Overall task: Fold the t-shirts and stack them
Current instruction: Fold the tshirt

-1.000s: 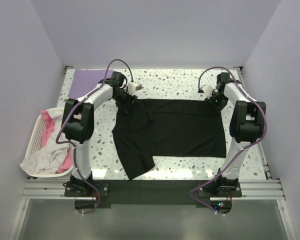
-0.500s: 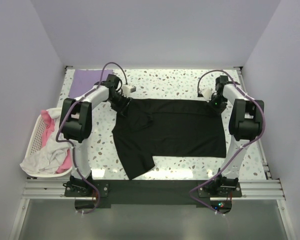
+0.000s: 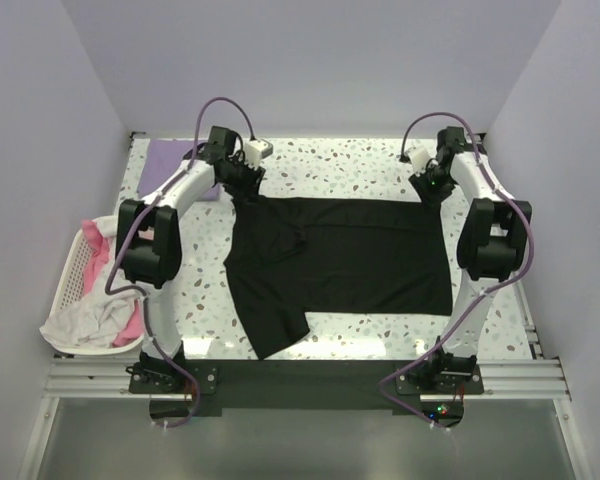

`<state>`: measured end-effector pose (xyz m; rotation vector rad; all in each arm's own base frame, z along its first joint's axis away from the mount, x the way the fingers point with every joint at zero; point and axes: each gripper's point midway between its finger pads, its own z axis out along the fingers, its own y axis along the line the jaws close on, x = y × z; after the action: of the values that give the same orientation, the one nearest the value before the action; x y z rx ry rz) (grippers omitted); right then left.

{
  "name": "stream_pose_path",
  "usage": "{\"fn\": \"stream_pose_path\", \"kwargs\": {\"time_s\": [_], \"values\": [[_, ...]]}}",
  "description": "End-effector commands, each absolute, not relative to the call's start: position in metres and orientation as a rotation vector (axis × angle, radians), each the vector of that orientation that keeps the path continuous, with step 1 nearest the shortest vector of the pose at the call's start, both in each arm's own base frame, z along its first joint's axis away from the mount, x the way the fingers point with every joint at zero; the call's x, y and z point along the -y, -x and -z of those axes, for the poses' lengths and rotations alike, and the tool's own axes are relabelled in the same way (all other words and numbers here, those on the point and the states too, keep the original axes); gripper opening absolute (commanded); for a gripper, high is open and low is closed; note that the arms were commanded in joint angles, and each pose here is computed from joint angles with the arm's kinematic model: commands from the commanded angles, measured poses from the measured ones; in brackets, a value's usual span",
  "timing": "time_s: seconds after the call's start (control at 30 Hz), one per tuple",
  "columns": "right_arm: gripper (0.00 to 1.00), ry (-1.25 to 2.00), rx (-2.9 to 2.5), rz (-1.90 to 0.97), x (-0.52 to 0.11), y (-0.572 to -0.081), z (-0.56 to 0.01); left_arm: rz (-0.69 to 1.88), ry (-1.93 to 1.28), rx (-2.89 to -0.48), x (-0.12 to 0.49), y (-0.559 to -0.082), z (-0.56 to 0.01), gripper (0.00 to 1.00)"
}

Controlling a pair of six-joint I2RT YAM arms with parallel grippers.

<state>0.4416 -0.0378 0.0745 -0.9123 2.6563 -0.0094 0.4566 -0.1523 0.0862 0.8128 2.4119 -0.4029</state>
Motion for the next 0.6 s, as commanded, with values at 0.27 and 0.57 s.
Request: {"fn": "stream_pose_path", "kwargs": {"time_s": [0.27,0.57], "values": [[0.25,0.855,-2.746,0.137,0.054,-0.446,-0.024,0.242,-0.787,-2.537,0.132,-0.465,-0.024,0.42],[0.25,0.914,-2.773,0.222,0.065,-0.431,-0.003,0.11,-0.811,-2.637,0.105,-0.433,0.005,0.33]]}}
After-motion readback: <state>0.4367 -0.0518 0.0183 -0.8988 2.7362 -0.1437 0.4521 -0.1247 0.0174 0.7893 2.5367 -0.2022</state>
